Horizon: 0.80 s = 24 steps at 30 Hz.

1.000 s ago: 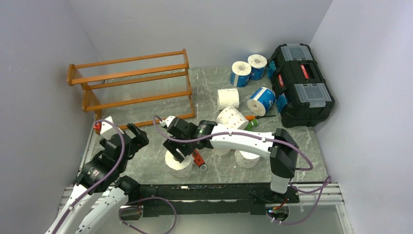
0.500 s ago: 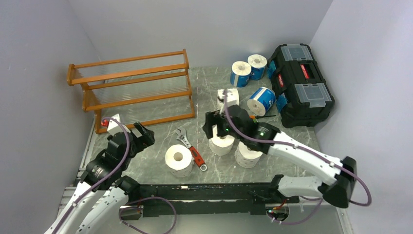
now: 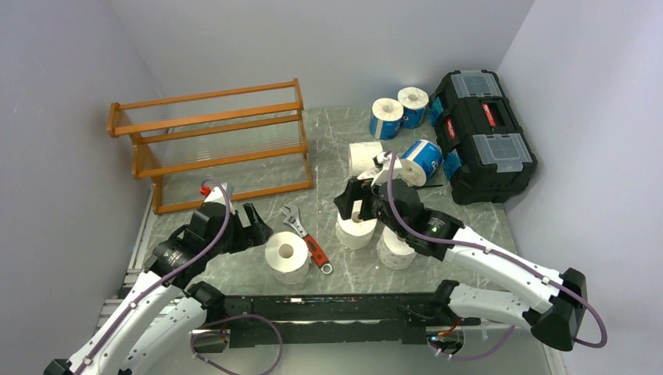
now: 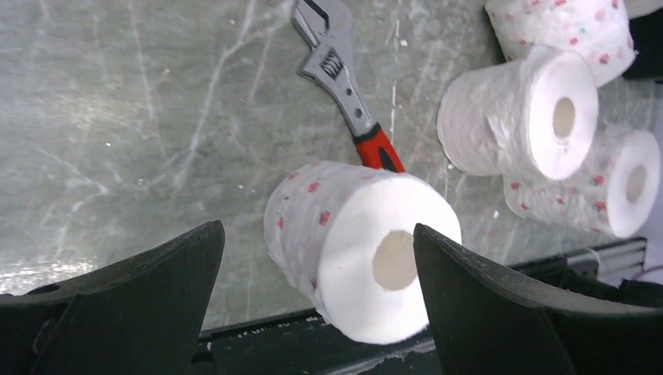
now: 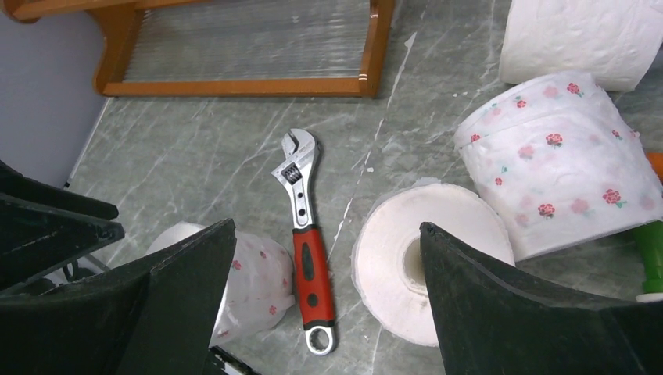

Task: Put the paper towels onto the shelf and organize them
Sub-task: Pick up the paper towel from the center of the board.

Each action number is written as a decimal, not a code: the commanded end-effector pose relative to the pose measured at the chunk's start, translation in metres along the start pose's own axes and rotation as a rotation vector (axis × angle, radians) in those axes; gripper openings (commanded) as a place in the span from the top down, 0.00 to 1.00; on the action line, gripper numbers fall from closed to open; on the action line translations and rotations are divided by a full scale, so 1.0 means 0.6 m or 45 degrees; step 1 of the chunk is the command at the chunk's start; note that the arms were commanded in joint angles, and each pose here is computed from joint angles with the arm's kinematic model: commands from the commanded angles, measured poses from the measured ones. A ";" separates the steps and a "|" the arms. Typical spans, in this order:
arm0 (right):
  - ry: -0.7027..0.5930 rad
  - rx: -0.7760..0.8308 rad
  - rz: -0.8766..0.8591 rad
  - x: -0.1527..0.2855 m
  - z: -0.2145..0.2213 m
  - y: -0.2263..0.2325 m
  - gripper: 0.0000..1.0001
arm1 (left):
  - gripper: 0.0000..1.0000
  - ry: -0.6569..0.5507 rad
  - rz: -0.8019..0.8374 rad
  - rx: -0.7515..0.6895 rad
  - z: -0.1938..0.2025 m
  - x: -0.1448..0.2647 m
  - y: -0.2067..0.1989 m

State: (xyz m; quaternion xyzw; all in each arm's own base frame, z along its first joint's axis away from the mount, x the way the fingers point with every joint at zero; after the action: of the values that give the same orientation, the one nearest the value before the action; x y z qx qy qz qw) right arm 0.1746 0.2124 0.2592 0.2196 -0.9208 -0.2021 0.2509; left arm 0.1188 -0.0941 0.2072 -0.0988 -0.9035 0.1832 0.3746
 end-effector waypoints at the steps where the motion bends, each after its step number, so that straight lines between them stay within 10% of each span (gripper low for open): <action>1: -0.103 -0.037 -0.052 0.006 -0.017 0.006 0.11 | 0.03 0.068 0.152 0.025 0.009 0.011 -0.019; 24: -0.095 -0.022 -0.024 0.001 -0.006 -0.004 0.11 | 0.09 0.274 0.131 -0.166 0.040 -0.018 -0.037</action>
State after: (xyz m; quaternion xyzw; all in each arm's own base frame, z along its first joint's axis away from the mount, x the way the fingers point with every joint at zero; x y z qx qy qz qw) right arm 0.1737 0.2111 0.2496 0.2220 -0.9210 -0.2063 0.2447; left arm 0.1003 -0.1204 0.1838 -0.1957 -0.8485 0.1477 0.4690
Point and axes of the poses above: each gripper's point midway between its finger pads, its own x axis back along the fingers, its own y axis along the line the jaws close on, z = x × y, the point moved 8 cm from there along x, back along the fingers, and after that the axes turned 7 degrees about -x, right-handed, at the moved point
